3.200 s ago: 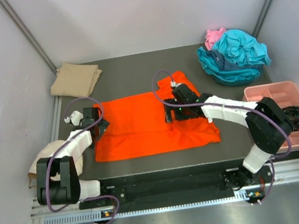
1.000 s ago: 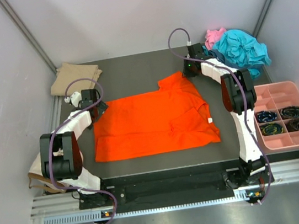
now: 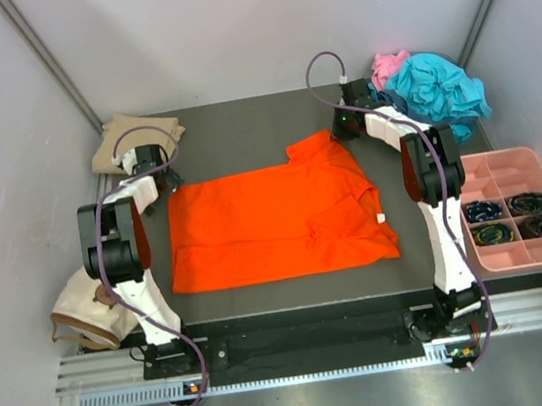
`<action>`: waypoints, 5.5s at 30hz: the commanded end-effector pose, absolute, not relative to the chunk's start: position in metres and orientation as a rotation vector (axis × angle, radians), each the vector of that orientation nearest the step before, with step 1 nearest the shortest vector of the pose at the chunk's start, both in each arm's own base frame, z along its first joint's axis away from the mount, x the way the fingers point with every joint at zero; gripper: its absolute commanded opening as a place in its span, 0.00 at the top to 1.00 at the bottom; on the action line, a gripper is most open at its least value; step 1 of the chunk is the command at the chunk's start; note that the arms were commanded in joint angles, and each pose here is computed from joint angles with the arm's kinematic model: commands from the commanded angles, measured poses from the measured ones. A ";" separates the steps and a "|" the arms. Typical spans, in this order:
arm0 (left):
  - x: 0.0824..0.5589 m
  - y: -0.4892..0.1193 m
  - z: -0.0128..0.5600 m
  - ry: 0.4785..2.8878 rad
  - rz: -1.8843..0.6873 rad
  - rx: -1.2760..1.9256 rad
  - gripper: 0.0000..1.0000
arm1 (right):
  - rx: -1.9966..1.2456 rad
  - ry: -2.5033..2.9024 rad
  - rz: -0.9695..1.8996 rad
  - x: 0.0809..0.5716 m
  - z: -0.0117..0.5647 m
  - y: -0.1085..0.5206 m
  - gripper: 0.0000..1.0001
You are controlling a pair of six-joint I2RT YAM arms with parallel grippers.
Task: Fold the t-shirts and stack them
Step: Grap the side of the flattened tshirt furthest away from the robot with both arms, then fold the other side of the tshirt into a rectangle
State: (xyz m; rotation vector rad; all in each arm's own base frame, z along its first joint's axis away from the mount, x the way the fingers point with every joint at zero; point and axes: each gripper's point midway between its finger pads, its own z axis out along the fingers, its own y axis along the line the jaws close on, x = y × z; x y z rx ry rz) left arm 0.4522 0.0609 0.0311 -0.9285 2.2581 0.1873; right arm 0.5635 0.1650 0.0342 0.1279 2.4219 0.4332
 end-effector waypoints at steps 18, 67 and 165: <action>0.466 0.033 0.008 2.324 -0.037 -0.922 0.12 | 0.127 2.380 0.438 0.572 0.044 0.163 1.00; 0.425 0.026 -0.015 2.416 -0.027 -0.968 0.80 | 0.132 2.385 0.430 0.567 0.045 0.161 1.00; 0.399 0.028 0.034 2.324 -0.039 -0.980 1.00 | 0.127 2.563 0.366 0.359 0.071 0.153 0.68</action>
